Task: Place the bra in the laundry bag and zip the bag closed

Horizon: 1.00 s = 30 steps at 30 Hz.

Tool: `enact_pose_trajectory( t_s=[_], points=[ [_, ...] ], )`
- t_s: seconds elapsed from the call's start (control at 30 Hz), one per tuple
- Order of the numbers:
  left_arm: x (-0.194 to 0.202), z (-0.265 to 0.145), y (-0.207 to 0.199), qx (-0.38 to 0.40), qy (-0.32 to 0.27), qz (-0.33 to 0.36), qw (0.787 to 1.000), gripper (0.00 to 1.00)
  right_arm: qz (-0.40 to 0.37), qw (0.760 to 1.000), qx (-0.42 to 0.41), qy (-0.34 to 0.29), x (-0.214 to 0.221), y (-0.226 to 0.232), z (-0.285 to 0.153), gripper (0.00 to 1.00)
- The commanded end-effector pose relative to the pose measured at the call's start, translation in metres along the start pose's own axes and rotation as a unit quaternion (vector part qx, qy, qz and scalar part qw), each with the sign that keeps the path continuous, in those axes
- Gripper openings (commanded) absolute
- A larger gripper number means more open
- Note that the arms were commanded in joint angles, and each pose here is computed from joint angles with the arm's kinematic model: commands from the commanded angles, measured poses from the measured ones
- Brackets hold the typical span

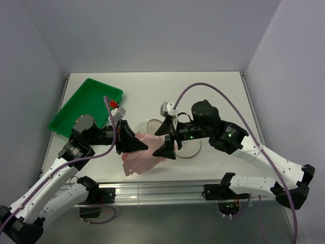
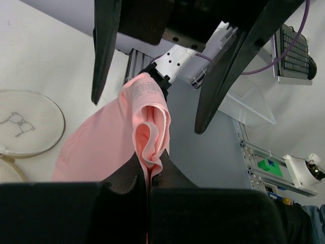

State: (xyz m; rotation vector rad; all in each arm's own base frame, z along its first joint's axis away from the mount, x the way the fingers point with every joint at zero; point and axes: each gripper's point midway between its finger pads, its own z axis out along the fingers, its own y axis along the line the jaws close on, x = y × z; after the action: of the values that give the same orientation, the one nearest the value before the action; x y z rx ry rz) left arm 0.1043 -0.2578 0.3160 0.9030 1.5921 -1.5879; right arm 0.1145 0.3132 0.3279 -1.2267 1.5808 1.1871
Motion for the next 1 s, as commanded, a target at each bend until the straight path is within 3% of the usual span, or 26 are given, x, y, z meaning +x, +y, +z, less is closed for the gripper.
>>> enact_pose_trajectory(
  t_s=[0.0,0.37,0.5,0.53,0.7,0.73,0.83,0.87,0.97],
  points=[
    [-0.018,0.000,-0.017,0.025,-0.013,0.047,0.999,0.00,-0.014,0.999,-0.040,-0.005,-0.003,0.021,0.001,0.94],
    [-0.023,0.003,-0.020,0.032,-0.016,0.048,0.998,0.00,0.018,0.999,-0.037,0.019,0.018,0.016,0.028,0.76],
    [-0.024,0.003,-0.021,0.031,-0.017,0.048,0.998,0.01,0.024,0.999,-0.041,0.021,0.021,0.016,0.031,0.62],
    [-0.024,0.004,-0.020,0.030,-0.016,0.046,0.998,0.01,0.023,0.999,-0.041,0.019,0.020,0.016,0.031,0.53],
    [-0.031,0.003,-0.018,0.012,-0.027,0.051,0.998,0.06,0.030,0.999,-0.035,0.022,0.024,0.015,0.031,0.29],
    [-0.035,0.003,-0.015,-0.002,-0.036,0.051,0.998,0.08,0.028,0.999,-0.026,0.018,0.022,0.012,0.030,0.19],
    [-0.048,0.001,-0.009,-0.036,-0.056,0.055,0.996,0.32,0.029,0.999,-0.012,0.005,0.017,0.010,0.026,0.00],
    [-0.057,0.000,-0.010,-0.046,-0.067,0.063,0.995,0.51,0.031,1.000,-0.004,0.000,0.015,0.008,0.025,0.00],
    [-0.072,-0.009,0.006,-0.123,-0.096,0.053,0.986,0.80,0.033,0.999,0.019,-0.011,0.008,0.004,0.018,0.00]
  ],
)
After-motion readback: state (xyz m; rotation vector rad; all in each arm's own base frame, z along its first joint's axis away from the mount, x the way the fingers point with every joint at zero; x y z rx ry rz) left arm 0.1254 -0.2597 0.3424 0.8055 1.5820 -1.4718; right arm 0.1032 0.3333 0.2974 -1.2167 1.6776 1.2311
